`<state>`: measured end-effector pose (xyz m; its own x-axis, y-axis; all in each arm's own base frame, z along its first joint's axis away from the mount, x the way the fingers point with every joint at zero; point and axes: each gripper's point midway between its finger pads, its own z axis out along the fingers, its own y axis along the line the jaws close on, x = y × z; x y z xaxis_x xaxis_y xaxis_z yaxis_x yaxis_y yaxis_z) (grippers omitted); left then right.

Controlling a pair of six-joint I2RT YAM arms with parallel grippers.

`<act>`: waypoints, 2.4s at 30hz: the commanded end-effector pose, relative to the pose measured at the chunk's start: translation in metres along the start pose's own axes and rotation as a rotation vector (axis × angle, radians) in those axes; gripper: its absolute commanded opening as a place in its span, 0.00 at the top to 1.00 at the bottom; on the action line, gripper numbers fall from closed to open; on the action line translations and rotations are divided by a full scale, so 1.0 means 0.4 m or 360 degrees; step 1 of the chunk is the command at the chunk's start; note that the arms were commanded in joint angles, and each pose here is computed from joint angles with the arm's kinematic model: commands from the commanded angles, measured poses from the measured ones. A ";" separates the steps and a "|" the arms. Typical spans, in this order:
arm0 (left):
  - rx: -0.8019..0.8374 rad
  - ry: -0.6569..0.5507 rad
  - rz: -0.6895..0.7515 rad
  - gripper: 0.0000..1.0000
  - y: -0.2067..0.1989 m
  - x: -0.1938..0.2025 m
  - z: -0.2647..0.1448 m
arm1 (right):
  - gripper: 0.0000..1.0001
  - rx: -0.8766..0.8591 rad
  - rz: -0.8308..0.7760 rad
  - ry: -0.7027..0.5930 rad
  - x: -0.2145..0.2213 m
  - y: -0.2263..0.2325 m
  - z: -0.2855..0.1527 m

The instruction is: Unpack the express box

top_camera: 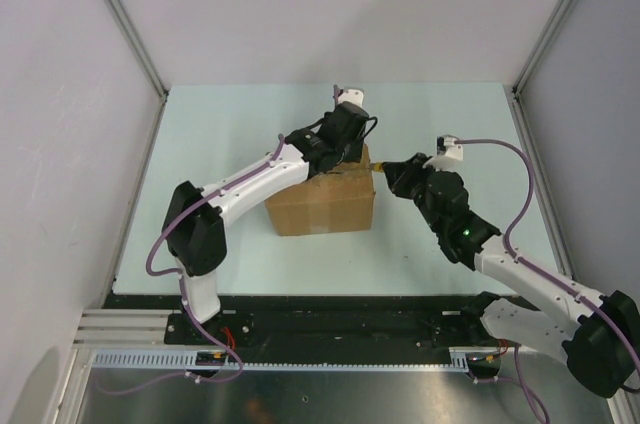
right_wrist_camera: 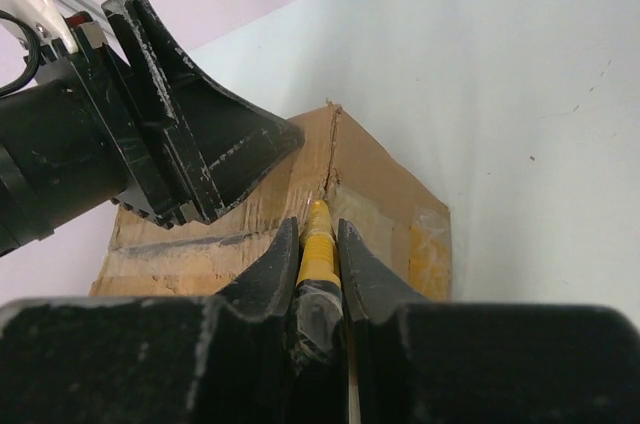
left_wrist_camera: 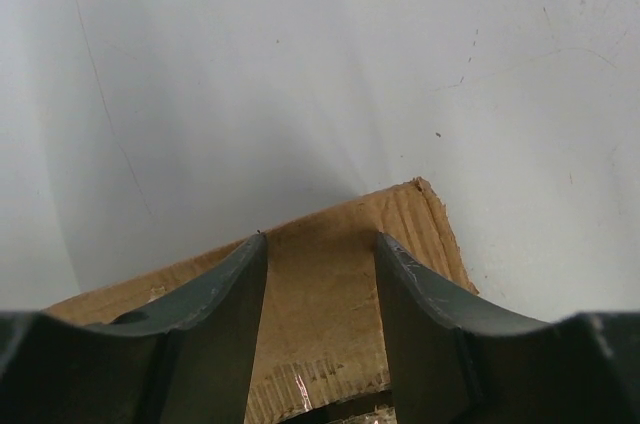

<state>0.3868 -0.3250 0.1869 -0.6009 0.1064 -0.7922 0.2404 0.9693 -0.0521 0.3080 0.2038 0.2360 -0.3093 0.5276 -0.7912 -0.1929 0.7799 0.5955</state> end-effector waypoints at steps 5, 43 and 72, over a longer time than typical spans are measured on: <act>-0.0177 0.0474 0.0125 0.47 0.071 0.230 0.046 | 1.00 0.0037 -0.0090 0.0246 0.113 -0.040 -0.049; 0.0152 0.0091 0.0173 0.32 -0.018 -0.043 -0.103 | 1.00 -0.0058 0.0045 -0.0024 -0.050 -0.011 -0.095; 0.0389 0.0137 0.0344 0.53 -0.107 0.081 -0.176 | 1.00 0.0081 -0.0044 -0.0167 -0.091 0.045 -0.041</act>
<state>0.3046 -0.3424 0.2092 -0.5635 0.3598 -0.7436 0.5442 0.8389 -0.0065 0.2956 0.1922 0.2441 -0.2824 0.4830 -0.8288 -0.1328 0.8360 0.5325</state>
